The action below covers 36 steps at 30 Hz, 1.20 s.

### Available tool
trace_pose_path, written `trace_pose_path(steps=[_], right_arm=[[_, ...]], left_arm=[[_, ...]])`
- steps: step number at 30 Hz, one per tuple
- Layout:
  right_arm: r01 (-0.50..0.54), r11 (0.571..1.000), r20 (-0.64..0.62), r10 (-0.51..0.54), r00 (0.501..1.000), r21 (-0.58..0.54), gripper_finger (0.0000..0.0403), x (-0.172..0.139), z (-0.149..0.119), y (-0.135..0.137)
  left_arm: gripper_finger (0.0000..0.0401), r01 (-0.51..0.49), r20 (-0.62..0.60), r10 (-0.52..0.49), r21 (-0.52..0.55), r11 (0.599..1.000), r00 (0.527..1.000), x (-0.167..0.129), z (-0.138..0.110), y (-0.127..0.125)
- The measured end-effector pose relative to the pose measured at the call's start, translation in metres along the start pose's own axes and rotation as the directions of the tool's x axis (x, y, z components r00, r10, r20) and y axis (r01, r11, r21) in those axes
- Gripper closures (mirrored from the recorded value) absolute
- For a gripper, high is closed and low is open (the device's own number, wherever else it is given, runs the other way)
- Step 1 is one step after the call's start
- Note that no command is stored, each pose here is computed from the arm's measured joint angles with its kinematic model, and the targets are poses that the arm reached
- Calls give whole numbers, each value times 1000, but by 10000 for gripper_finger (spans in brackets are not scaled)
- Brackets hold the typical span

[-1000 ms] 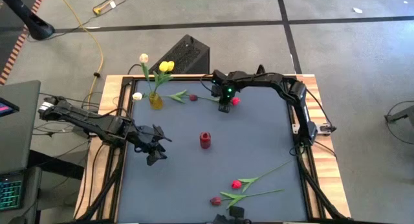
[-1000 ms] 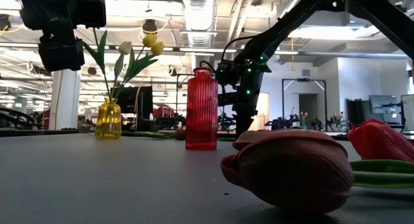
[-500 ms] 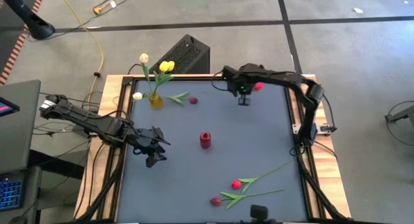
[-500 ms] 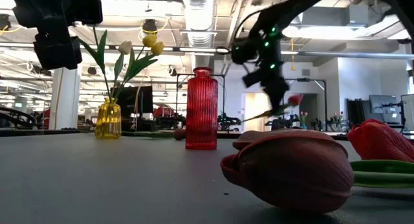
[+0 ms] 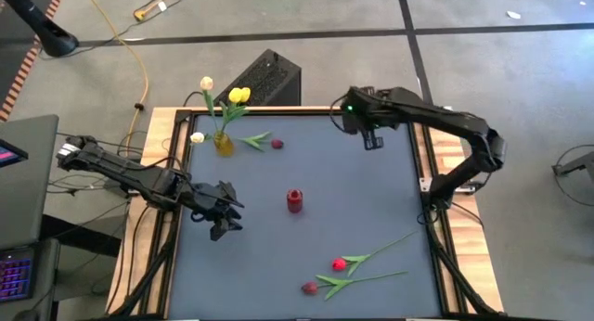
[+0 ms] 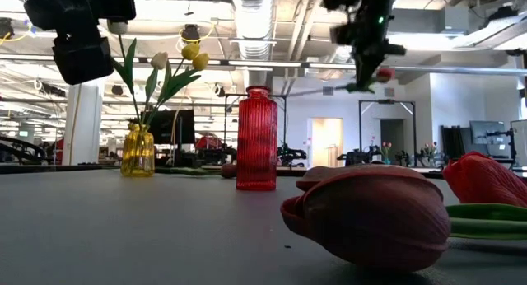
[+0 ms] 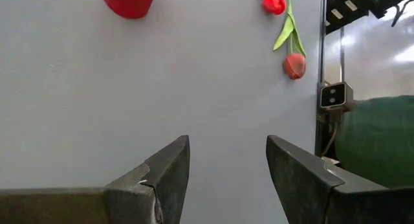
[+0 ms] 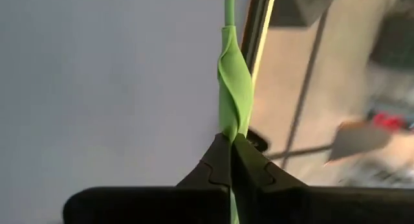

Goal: Sort flowers into vase by color
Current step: Put the top pink flower into the red vase

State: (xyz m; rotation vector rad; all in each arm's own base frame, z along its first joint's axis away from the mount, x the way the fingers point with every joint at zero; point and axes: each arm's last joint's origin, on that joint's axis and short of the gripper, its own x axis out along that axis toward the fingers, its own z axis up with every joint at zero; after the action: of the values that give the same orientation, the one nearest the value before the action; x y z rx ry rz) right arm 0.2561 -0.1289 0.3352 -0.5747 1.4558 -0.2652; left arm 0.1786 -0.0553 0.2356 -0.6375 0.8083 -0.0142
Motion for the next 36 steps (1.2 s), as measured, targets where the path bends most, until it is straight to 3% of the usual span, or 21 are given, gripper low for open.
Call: trace_pose_path(steps=[3,6,10,14,20,27,36], right_arm=[[90,989,52,-85,995,-120,381,-24,4,12],[215,951,79,-202,976,-221,380,-42,12,24],[395,864,118,-377,919,-313,380,-63,25,37],[507,741,150,-497,855,-440,380,-79,36,49],[564,554,201,-580,789,-612,380,-98,48,68],[571,356,298,-588,752,-739,380,-116,57,92],[589,242,369,-584,723,-771,380,-126,63,100]], left_arm=[[209,-26,25,26,16,1000,999,0,1,1],[209,-39,43,38,36,999,998,0,2,2],[209,-54,54,51,45,998,997,0,5,5],[209,-56,56,54,49,997,997,-1,8,8],[209,-65,64,63,34,997,996,-1,11,11],[209,-73,71,71,24,997,995,-1,13,14],[209,-58,59,57,25,998,997,-1,13,13]])
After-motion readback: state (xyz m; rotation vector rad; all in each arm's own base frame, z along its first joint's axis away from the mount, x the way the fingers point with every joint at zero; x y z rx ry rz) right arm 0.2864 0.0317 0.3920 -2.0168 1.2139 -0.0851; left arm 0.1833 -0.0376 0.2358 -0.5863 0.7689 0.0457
